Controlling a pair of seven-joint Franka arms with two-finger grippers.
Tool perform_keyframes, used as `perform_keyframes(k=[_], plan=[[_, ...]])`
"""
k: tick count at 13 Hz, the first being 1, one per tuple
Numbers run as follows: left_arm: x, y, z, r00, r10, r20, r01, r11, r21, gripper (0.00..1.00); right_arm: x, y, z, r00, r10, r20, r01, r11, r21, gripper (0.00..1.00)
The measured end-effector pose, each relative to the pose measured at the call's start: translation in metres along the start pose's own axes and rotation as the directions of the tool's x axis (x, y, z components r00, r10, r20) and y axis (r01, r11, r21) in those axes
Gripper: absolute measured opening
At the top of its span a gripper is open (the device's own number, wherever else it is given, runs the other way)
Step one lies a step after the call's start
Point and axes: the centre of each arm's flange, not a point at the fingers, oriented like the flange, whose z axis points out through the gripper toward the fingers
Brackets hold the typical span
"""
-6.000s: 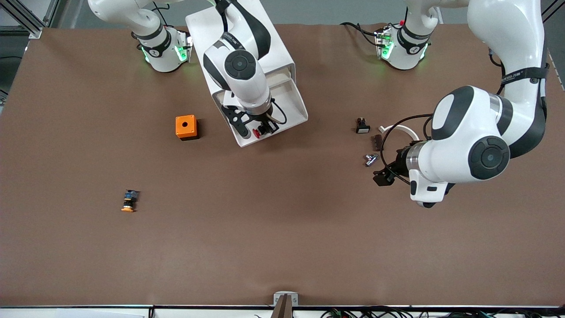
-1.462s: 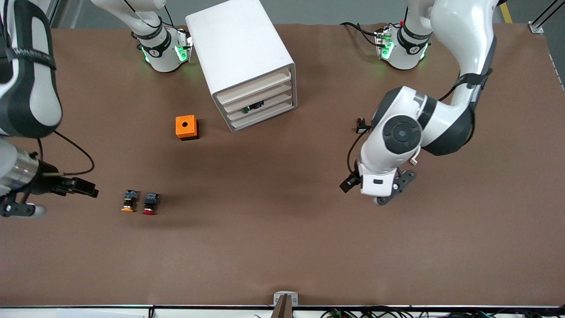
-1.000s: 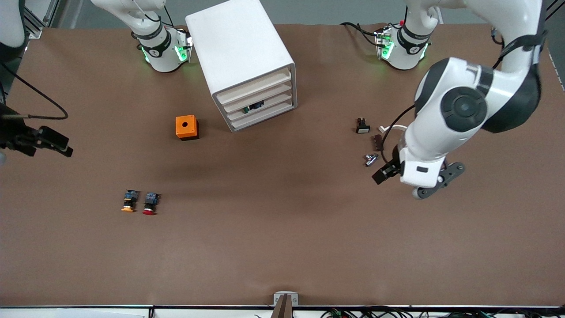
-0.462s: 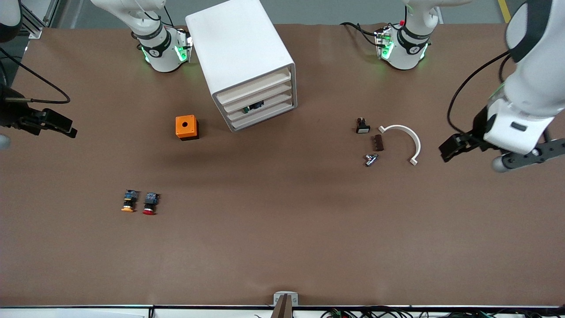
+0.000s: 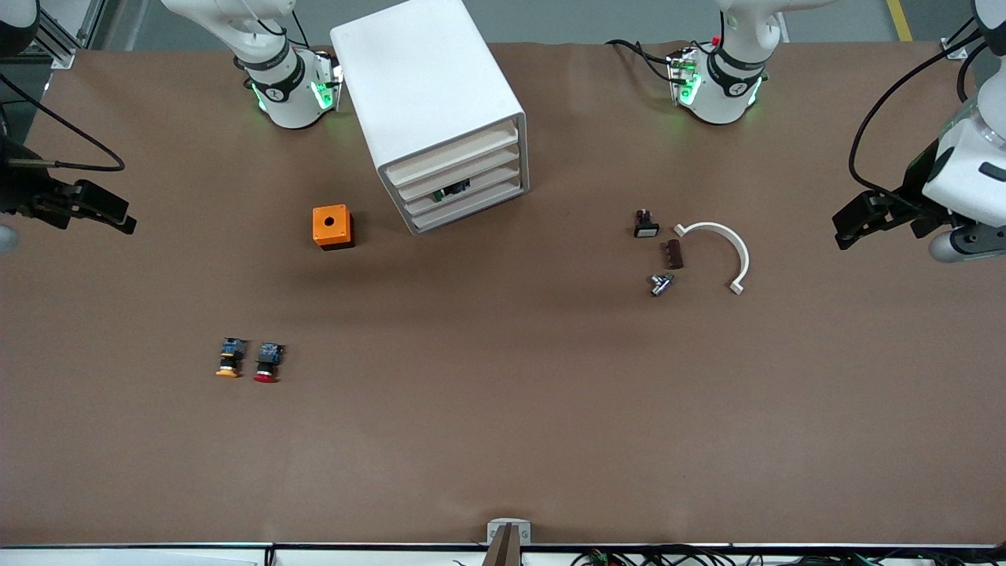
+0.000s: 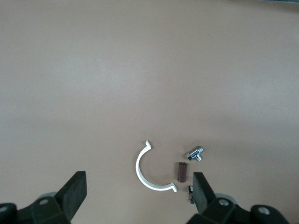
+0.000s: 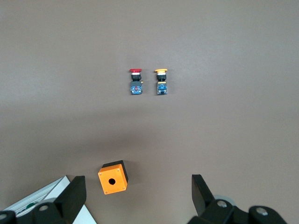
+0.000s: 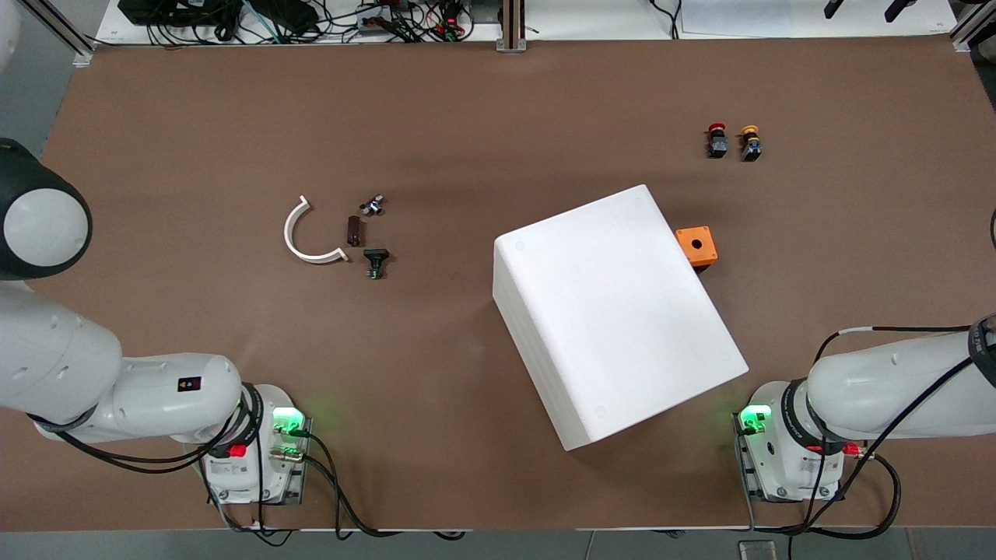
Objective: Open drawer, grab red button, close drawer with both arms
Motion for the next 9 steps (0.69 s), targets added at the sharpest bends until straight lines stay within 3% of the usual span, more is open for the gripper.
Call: perform_keyframes(k=[9], plan=[[-0.021,-0.014,-0.021,0.999,0.013,0.035,-0.014,1.000,0.017,1.00,0.000,0.001,0.001,1.000,0.002,0.001,-0.002,1.000,-0.003,1.00]])
